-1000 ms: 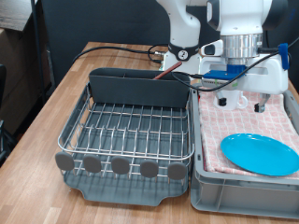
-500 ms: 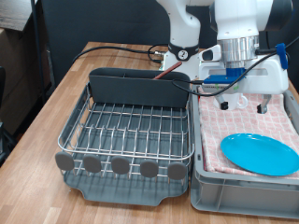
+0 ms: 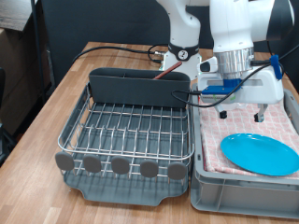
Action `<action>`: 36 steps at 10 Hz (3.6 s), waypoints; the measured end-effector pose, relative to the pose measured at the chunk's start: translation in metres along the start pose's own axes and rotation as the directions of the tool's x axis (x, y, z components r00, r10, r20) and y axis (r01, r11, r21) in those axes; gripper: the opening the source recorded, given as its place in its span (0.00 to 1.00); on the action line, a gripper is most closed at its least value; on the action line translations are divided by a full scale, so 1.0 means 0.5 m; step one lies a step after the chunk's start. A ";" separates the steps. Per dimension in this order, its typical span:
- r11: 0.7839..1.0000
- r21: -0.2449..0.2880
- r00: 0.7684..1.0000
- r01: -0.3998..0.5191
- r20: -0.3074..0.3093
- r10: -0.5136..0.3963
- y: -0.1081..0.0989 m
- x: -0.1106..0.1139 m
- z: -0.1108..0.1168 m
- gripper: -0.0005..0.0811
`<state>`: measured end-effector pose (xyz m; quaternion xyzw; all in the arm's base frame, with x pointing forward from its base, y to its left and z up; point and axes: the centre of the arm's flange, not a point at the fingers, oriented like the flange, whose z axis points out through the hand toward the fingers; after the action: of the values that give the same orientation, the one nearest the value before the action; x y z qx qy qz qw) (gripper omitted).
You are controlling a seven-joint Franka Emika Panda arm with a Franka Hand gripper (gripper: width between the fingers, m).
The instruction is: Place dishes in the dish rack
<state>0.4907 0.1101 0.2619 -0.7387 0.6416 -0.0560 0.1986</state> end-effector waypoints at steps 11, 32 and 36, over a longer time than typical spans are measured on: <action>1.000 0.005 1.000 0.007 0.007 -0.007 0.012 0.021 0.071 0.99; 1.000 0.020 0.999 0.017 0.038 -0.018 -0.022 0.010 0.096 0.48; 0.999 0.028 0.999 0.025 0.043 -0.026 -0.023 0.003 0.095 0.05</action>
<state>0.5178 0.1206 0.2224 -0.7450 0.6269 -0.0512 0.2221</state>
